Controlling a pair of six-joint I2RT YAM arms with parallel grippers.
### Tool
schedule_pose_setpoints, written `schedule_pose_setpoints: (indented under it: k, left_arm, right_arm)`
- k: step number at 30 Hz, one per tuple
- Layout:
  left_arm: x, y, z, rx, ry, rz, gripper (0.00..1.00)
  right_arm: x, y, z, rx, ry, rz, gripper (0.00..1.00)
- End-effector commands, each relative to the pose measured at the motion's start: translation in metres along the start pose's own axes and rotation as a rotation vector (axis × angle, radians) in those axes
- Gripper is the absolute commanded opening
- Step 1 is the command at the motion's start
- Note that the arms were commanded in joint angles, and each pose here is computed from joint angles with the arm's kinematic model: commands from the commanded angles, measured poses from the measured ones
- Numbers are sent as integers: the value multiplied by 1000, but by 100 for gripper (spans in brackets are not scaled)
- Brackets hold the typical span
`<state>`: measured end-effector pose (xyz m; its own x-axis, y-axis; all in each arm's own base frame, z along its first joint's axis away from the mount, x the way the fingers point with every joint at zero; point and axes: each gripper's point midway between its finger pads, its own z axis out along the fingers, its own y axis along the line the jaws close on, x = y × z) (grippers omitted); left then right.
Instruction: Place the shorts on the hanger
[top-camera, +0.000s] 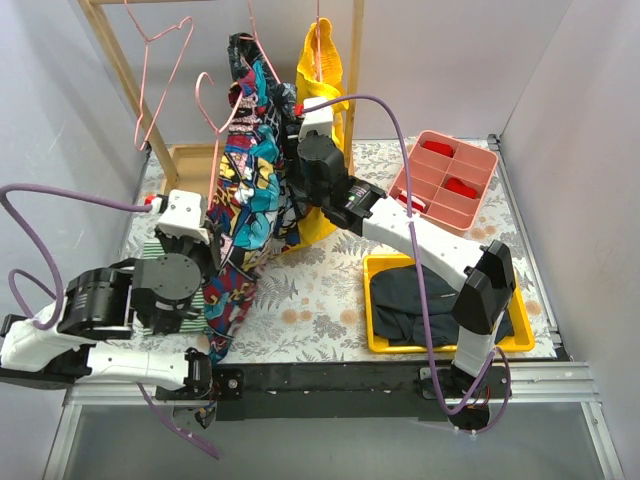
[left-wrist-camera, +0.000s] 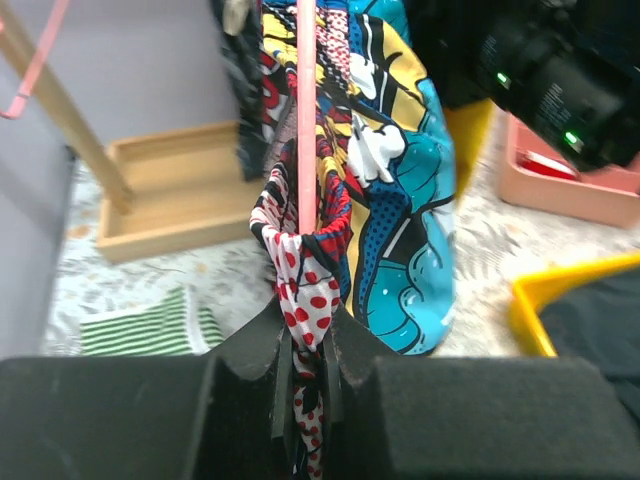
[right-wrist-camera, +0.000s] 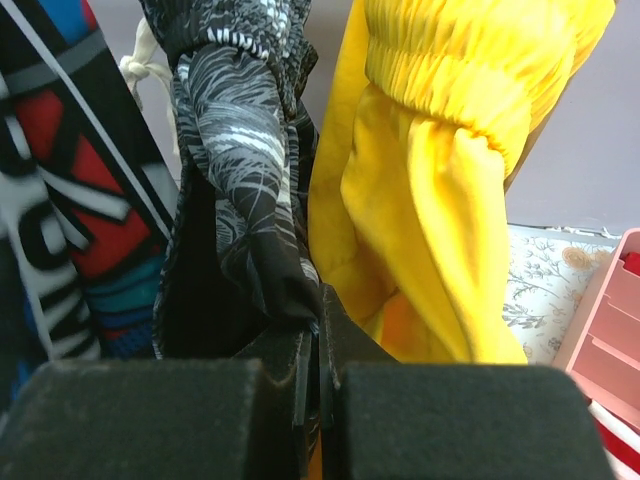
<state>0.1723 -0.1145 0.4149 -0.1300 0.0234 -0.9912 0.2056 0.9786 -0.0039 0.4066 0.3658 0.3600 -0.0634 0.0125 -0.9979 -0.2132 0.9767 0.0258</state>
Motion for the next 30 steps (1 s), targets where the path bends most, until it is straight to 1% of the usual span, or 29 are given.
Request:
schedule_pose_setpoints:
  k: [1,2,3,4,5,6,7,8,9,10,12,13,14,15,16,17,20,23,26,27,30]
  left_arm:
    - [-23,16,13,-205,-66,43,0]
    - [-25,24,20,-263,-66,135,0]
    - [-23,25,28,-294,-68,175,0]
    - [-27,18,40,-280,-86,162,0]
    - [-17,40,55,-359,-41,200,0]
    - [-13,32,73,-317,-3,117,0]
    - [-2,41,85,-316,53,145,0]
    - [0,60,104,-318,62,109,0]
    - [8,62,114,-295,82,70,0]
    - [3,65,122,-290,40,49,0]
    - [3,66,133,-250,33,1,0]
    - [-3,66,143,-233,9,-35,0]
    - [-5,69,152,-180,10,-74,0]
    - [-8,72,157,-164,-1,-93,0]
    - [-16,77,164,-161,-25,-122,0]
    - [-21,90,166,-188,-43,-133,0]
    - [-42,102,172,-185,-94,-130,0]
    - [-56,119,180,-223,-99,-117,0]
    - [-69,124,185,-219,-114,-105,0]
    - [-76,126,191,-220,-120,-100,0]
    - [-84,130,205,-224,-107,-94,0]
  right_arm:
    - [-29,-7,-7,-1,-48,53,1]
    - [-29,-6,-7,-6,-46,56,1]
    - [-29,-6,-7,-7,-45,57,1]
    - [-28,-5,-7,-9,-43,56,1]
    - [-29,-5,-7,-6,-43,55,1]
    - [-29,-5,-7,-7,-42,54,1]
    - [-30,-5,-7,-7,-39,55,1]
    - [-29,-5,-7,-10,-37,53,1]
    - [-29,-6,-8,-10,-38,57,1]
    - [-29,-6,-8,-14,-36,56,1]
    - [-29,-5,-9,-21,-35,61,1]
    - [-29,-3,-9,-28,-33,61,1]
    - [-29,-1,-9,-34,-31,62,1]
    - [-31,-1,-8,-38,-34,69,1]
    - [-29,1,-7,-42,-27,68,1]
    - [-27,1,-8,-43,-14,57,1]
    - [-28,3,-7,-51,-11,58,1]
    - [-29,4,-8,-54,-14,62,1]
    - [-28,4,-8,-59,-12,60,1]
    - [-29,4,-8,-59,-15,60,1]
    - [-29,5,-8,-62,-14,59,1]
